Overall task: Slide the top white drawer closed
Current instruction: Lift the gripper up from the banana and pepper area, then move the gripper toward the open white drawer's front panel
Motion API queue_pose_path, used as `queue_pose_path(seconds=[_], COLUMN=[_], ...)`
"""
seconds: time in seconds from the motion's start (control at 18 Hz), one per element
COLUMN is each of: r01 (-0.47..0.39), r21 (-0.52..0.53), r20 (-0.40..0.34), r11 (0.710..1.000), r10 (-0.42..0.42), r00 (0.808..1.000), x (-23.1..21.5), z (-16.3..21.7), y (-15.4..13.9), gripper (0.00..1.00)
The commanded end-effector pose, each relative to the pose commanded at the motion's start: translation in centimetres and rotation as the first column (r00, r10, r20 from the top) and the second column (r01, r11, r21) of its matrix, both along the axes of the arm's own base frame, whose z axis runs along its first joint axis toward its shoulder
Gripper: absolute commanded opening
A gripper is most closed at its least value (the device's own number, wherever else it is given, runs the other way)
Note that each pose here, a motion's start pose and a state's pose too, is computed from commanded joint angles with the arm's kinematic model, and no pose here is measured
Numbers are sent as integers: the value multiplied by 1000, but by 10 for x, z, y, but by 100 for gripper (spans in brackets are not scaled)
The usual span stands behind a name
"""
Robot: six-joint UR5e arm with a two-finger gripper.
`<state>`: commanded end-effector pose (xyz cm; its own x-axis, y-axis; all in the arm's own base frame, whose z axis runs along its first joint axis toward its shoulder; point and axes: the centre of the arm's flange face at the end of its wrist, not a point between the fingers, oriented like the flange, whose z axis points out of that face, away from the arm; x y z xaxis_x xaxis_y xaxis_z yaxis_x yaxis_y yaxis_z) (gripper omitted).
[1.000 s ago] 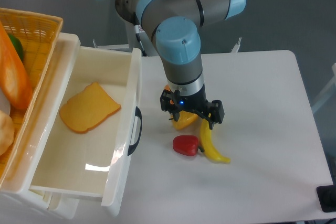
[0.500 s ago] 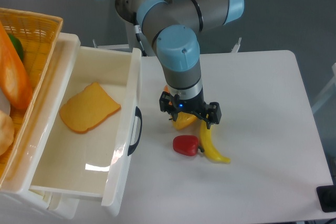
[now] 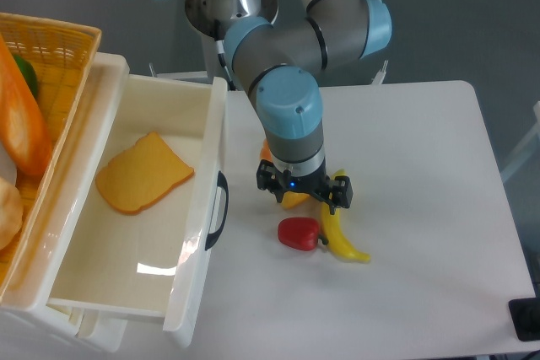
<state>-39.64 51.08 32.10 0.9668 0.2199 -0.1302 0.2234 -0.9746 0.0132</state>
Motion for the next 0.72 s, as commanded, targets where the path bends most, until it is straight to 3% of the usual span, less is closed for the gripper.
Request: queue_pose_path(seconds=[0.22, 0.39, 0.72], r01=[-20, -91, -120], r21=[36, 63, 76], r20=[33, 66, 102], r11=[999, 994, 990], r10=[19, 87, 112], r00=[999, 994, 988], x=[3, 3, 3], z=[-3, -9, -19], y=[8, 12, 16], gripper=[100, 100, 100])
